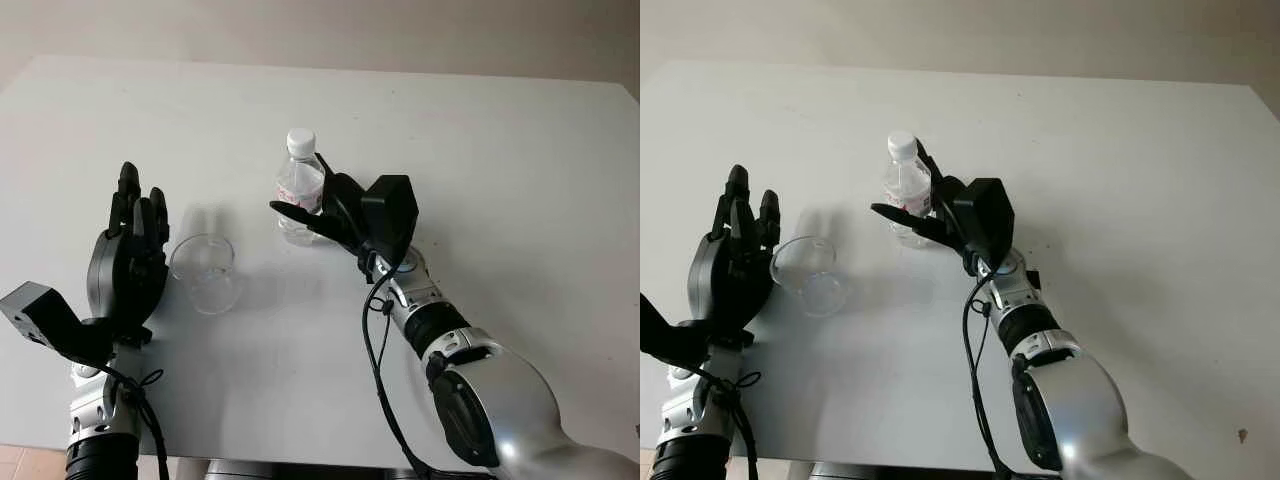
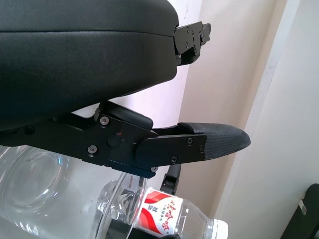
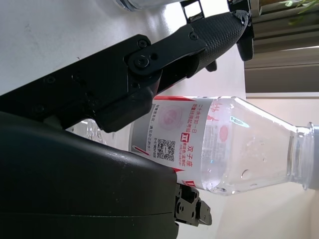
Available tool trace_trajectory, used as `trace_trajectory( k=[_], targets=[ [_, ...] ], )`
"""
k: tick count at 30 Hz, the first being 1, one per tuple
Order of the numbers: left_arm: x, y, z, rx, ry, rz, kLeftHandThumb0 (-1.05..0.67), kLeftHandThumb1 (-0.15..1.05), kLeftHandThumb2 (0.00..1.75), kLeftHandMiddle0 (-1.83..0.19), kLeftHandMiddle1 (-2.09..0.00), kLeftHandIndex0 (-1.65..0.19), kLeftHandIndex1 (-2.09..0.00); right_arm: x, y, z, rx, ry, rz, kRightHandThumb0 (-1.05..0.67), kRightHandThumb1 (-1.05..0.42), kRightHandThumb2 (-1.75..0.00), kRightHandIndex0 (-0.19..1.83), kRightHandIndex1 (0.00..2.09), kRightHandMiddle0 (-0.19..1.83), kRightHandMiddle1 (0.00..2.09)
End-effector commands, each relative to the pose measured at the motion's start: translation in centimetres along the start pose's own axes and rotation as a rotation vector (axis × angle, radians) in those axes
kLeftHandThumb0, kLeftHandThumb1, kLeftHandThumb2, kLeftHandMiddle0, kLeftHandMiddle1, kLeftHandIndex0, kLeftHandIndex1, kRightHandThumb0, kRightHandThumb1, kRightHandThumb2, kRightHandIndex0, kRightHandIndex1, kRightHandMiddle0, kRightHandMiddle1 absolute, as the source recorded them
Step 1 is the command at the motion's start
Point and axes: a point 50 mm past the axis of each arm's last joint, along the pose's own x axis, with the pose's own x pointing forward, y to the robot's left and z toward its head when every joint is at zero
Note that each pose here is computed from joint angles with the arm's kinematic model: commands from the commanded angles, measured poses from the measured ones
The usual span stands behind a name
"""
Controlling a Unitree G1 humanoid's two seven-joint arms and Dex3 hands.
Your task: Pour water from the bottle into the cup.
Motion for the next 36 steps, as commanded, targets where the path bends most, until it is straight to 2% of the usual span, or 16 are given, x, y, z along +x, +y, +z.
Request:
trace_trajectory(
  k=[1, 9, 10, 12, 13, 14, 15, 16, 17, 18, 20, 23, 29, 36],
  targets=[
    [-0.8, 0.4, -0.5, -0.006, 0.022, 0.023, -0.77, 1.05, 0.46, 0.18, -0.05, 0.18, -0.01, 0.7, 0.5, 1.0, -0.027, -0.026, 0.012, -0.96, -0.92, -0.05, -0.19, 0.00, -0.19, 0.00],
    [-1.1, 0.2, -0.6, -0.010, 0.019, 0.026, -0.75, 1.05, 0.46, 0.18, -0.05, 0.18, -0.02, 1.3, 1.5, 1.5, -0.040, -0.012, 0.057, -0.93, -0.91, -0.05, -0.19, 0.00, -0.19, 0.00],
    [-1.2, 0.3, -0.6, -0.008, 0.021, 0.030, -0.75, 1.05, 0.46, 0.17, -0.06, 0.18, -0.03, 1.5, 1.6, 1.6, -0.028, -0.008, 0.046, -0.90, -0.89, -0.04, -0.19, 0.00, -0.16, 0.02],
    [-1.3, 0.3, -0.6, -0.001, 0.020, 0.036, -0.76, 1.05, 0.46, 0.17, -0.06, 0.18, -0.03, 1.7, 1.8, 1.6, -0.010, 0.010, 0.012, -0.77, -0.85, -0.04, -0.01, 0.09, 0.06, 0.14],
    [-1.4, 0.3, -0.6, 0.001, 0.019, 0.040, -0.76, 1.05, 0.46, 0.17, -0.06, 0.18, -0.03, 1.8, 1.8, 1.6, -0.008, 0.021, -0.006, -0.72, -0.85, -0.05, 0.08, 0.29, 0.14, 0.33],
    [-1.4, 0.3, -0.5, 0.005, 0.019, 0.043, -0.76, 1.05, 0.46, 0.17, -0.06, 0.18, -0.03, 1.8, 1.8, 1.5, -0.010, 0.029, -0.015, -0.63, -0.84, -0.05, 0.02, 1.07, 0.09, 1.07],
    [-1.5, 0.2, -0.5, 0.008, 0.019, 0.045, -0.76, 1.05, 0.46, 0.17, -0.06, 0.18, -0.03, 1.8, 1.7, 1.5, -0.011, 0.033, -0.021, -0.58, -0.85, -0.05, 0.01, 1.44, 0.05, 1.51],
    [-1.5, 0.2, -0.5, 0.008, 0.018, 0.046, -0.76, 1.05, 0.47, 0.17, -0.06, 0.18, -0.03, 1.9, 1.7, 1.5, -0.013, 0.036, -0.023, -0.55, -0.85, -0.06, 0.01, 1.63, 0.02, 1.74],
    [-1.6, 0.2, -0.5, 0.005, 0.016, 0.047, -0.75, 1.05, 0.47, 0.17, -0.06, 0.18, -0.04, 1.8, 1.7, 1.5, -0.035, 0.038, -0.016, -0.52, -0.87, -0.06, 0.10, 1.87, 0.10, 1.95],
    [-1.6, 0.2, -0.5, 0.002, 0.012, 0.048, -0.75, 1.05, 0.47, 0.16, -0.06, 0.17, -0.04, 1.8, 1.7, 1.4, -0.051, 0.044, -0.008, -0.51, -0.89, -0.06, 0.21, 1.98, 0.22, 2.02],
    [-1.8, 0.3, -0.5, 0.006, 0.007, 0.052, -0.74, 1.05, 0.47, 0.16, -0.06, 0.17, -0.04, 1.8, 1.6, 1.3, -0.072, 0.053, 0.010, -0.43, -0.92, -0.06, 0.53, 2.07, 0.43, 2.08],
    [-2.0, 0.3, -0.4, 0.009, 0.006, 0.059, -0.74, 1.05, 0.47, 0.16, -0.06, 0.17, -0.04, 1.7, 1.5, 1.2, -0.122, 0.064, 0.006, -0.40, -0.94, -0.05, 0.86, 2.09, 0.63, 2.09],
    [-2.2, 0.4, -0.4, 0.016, 0.012, 0.070, -0.75, 1.05, 0.45, 0.15, -0.06, 0.17, -0.05, 1.6, 1.6, 1.3, -0.241, 0.045, 0.011, -0.39, -0.97, -0.06, 1.03, 2.09, 1.01, 2.09],
    [-2.0, 0.4, -0.5, 0.008, 0.015, 0.067, -0.75, 1.05, 0.43, 0.15, -0.06, 0.16, -0.05, 1.7, 1.7, 1.4, -0.274, 0.044, -0.004, -0.34, -1.03, -0.08, 1.05, 2.09, 1.08, 2.09]
  ],
)
